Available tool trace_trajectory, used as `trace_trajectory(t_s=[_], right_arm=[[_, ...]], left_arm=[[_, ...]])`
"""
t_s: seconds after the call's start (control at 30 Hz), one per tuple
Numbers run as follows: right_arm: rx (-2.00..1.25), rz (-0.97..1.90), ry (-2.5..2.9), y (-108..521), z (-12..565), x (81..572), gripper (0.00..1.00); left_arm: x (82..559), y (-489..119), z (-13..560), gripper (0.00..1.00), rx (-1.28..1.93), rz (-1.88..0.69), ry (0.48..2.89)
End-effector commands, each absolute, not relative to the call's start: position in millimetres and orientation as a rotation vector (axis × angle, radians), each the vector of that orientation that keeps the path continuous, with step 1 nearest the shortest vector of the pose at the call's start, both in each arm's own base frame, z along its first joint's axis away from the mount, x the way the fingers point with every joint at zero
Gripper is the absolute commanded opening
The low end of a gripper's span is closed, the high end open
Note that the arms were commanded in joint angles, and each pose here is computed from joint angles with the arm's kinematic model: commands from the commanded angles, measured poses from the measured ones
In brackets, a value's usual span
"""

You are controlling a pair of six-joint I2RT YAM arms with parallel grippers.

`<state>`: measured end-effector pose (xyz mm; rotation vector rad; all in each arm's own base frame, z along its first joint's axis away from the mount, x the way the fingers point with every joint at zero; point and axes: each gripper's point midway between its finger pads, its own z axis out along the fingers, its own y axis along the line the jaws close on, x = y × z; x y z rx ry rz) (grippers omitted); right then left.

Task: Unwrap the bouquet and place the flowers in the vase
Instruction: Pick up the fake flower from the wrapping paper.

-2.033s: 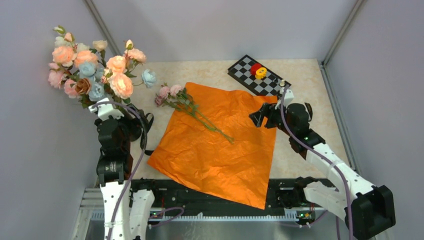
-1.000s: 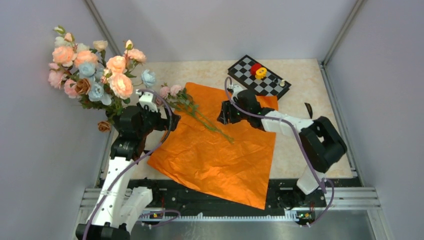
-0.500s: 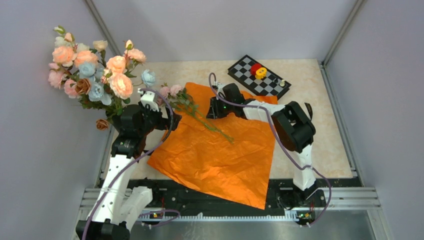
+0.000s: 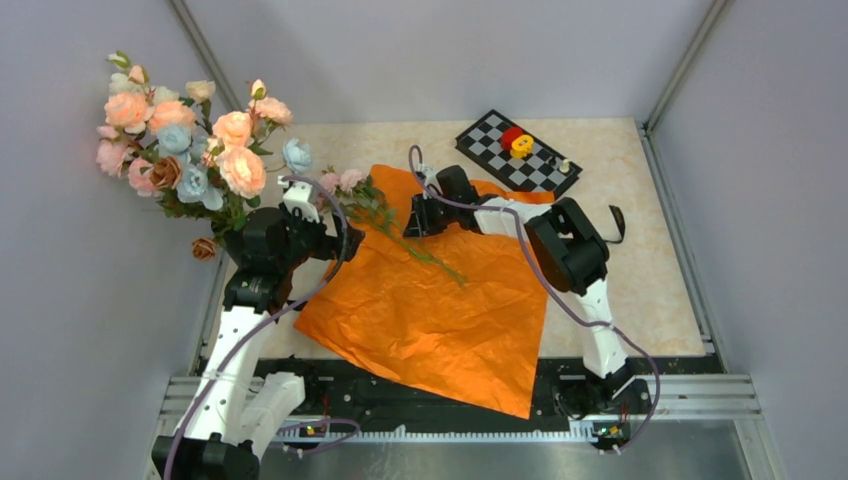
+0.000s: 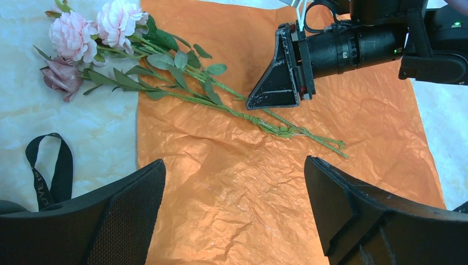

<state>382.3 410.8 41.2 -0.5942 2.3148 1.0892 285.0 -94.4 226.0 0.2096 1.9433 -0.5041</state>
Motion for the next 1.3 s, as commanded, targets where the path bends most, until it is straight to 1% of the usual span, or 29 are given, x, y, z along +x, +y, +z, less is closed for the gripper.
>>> trace_trajectory(t_s=[0.0, 0.1, 0.5, 0.7, 0.83, 0.9, 0.93, 1.07, 1.27], right_arm=[[-0.620, 1.140, 2.256, 425.9, 54.5, 392.2, 0.29], [-0.611, 1.161, 2.257, 427.0, 52.1, 393.8, 0.28], [-0.596, 1.244, 2.268, 435.7, 39.6, 393.3, 0.27], [-0.557, 1.238, 2.263, 436.2, 39.4, 398.8, 0.18], [-0.536, 1.226, 2.261, 435.4, 39.6, 402.4, 0.08], [-0.502, 1.209, 2.268, 432.2, 41.2, 406.3, 0.01], [-0.480, 1.205, 2.269, 429.2, 42.4, 409.0, 0.00], [-0.412, 1.240, 2.206, 420.2, 63.2, 417.0, 0.00], [-0.415, 1.278, 2.097, 415.4, 97.3, 416.5, 0.00]], left_arm=[[289.0, -98.2, 234.7, 0.99, 0.238, -0.512, 1.897], [288.9, -98.2, 235.1, 0.99, 0.239, -0.511, 1.896], [288.9, -98.2, 233.4, 0.99, 0.240, -0.511, 1.901], [289.0, -97.9, 233.7, 0.99, 0.241, -0.509, 1.899], [289.0, -97.5, 232.8, 0.99, 0.240, -0.507, 1.902], [288.9, -97.4, 233.4, 0.99, 0.238, -0.506, 1.901], [289.1, -96.9, 233.5, 0.99, 0.239, -0.502, 1.900], [289.1, -96.2, 233.6, 0.99, 0.236, -0.498, 1.899], [289.0, -97.0, 233.2, 0.99, 0.237, -0.504, 1.901]])
